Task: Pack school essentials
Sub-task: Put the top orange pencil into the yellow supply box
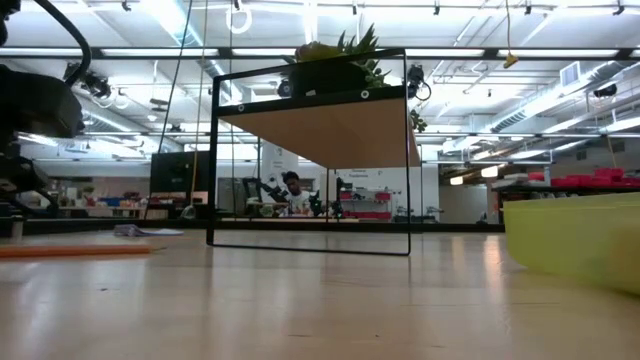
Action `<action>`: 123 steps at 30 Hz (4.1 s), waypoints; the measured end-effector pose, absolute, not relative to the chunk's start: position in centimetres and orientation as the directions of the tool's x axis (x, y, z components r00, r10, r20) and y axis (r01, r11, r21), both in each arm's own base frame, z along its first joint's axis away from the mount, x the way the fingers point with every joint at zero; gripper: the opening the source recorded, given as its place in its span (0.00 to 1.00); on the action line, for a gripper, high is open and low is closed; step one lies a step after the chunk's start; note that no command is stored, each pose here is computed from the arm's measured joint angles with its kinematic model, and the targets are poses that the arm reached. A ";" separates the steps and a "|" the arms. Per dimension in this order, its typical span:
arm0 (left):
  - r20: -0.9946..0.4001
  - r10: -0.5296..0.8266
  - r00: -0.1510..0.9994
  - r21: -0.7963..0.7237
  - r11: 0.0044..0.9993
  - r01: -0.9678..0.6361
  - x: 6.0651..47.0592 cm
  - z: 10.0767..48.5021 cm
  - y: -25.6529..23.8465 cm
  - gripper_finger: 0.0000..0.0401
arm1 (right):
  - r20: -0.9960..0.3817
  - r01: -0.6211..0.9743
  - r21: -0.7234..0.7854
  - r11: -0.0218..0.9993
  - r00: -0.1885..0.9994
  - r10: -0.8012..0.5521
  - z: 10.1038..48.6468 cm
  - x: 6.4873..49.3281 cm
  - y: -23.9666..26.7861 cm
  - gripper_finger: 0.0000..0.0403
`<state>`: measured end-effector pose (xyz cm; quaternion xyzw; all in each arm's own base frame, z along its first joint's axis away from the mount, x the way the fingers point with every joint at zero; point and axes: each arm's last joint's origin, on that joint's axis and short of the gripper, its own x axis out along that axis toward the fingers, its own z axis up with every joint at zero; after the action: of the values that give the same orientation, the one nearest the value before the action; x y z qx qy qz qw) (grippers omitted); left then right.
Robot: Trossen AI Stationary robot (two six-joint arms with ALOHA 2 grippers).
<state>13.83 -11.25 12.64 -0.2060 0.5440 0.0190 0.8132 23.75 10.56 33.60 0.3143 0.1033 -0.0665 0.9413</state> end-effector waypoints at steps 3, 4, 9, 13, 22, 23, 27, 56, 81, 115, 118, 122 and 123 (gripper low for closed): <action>-0.890 -0.194 0.413 -0.293 0.937 -0.192 13.9 12.7 -11.3 0.00 | -0.228 0.149 0.583 0.799 0.974 -0.015 32.7 24.7 12.3 0.30; -0.890 -0.194 0.413 -0.286 0.942 -0.173 13.9 12.7 -11.3 0.00 | -0.227 0.139 0.583 0.800 0.974 -0.004 32.4 25.0 12.8 0.30; -0.878 -0.196 0.437 -0.261 0.961 -0.094 14.1 12.8 -11.4 0.01 | -0.226 0.124 0.595 0.794 0.974 0.018 30.5 26.7 14.7 0.30; -0.863 -0.203 0.462 -0.233 0.973 -0.007 14.3 12.9 -11.5 0.01 | -0.246 0.146 0.566 0.811 0.969 -0.003 30.2 28.6 15.9 0.30; -0.847 -0.202 0.492 -0.197 0.978 0.063 14.5 13.0 -11.6 0.01 | -0.313 0.180 0.465 0.867 0.949 -0.029 31.5 33.7 19.0 0.30; -0.844 -0.205 0.496 -0.194 0.978 0.074 14.5 13.0 -11.6 0.01 | -0.309 0.178 0.464 0.868 0.951 -0.030 31.7 34.2 19.3 0.30; -0.833 -0.216 0.509 -0.172 0.976 0.133 14.7 13.1 -11.7 0.01 | -0.313 0.191 0.451 0.872 0.949 -0.046 31.8 36.3 20.4 0.30; -0.804 -0.240 0.544 -0.168 0.969 0.179 13.6 14.4 -14.1 0.02 | -0.491 0.244 0.276 0.930 0.867 -0.082 26.1 44.6 20.5 0.30; -0.794 -0.104 0.599 -0.132 0.991 -0.003 13.2 16.2 -15.3 0.17 | -0.582 0.147 0.119 0.982 0.812 -0.051 24.7 45.8 19.2 0.30; -0.798 -0.057 0.600 -0.123 0.990 -0.070 17.0 12.0 -16.3 0.07 | -0.705 0.165 -0.031 0.986 0.696 -0.138 30.7 41.5 20.8 0.30; -0.786 -0.064 0.615 -0.140 0.987 -0.077 17.5 11.5 -16.5 0.10 | -0.709 0.139 0.003 0.990 0.699 -0.096 32.1 40.5 21.0 0.30; -0.769 -0.064 0.637 -0.159 0.983 -0.092 18.6 10.9 -17.0 0.08 | -0.708 0.125 0.051 0.991 0.705 -0.052 34.2 38.8 21.1 0.30; -0.769 -0.061 0.637 -0.153 0.984 -0.091 18.8 10.9 -17.2 0.08 | -0.700 0.119 0.061 0.991 0.713 -0.042 34.8 38.3 21.1 0.30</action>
<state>18.84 -17.16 10.88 -0.0890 0.4262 0.0082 0.9002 38.30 21.09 34.84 0.0508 0.3766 -0.0435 0.9240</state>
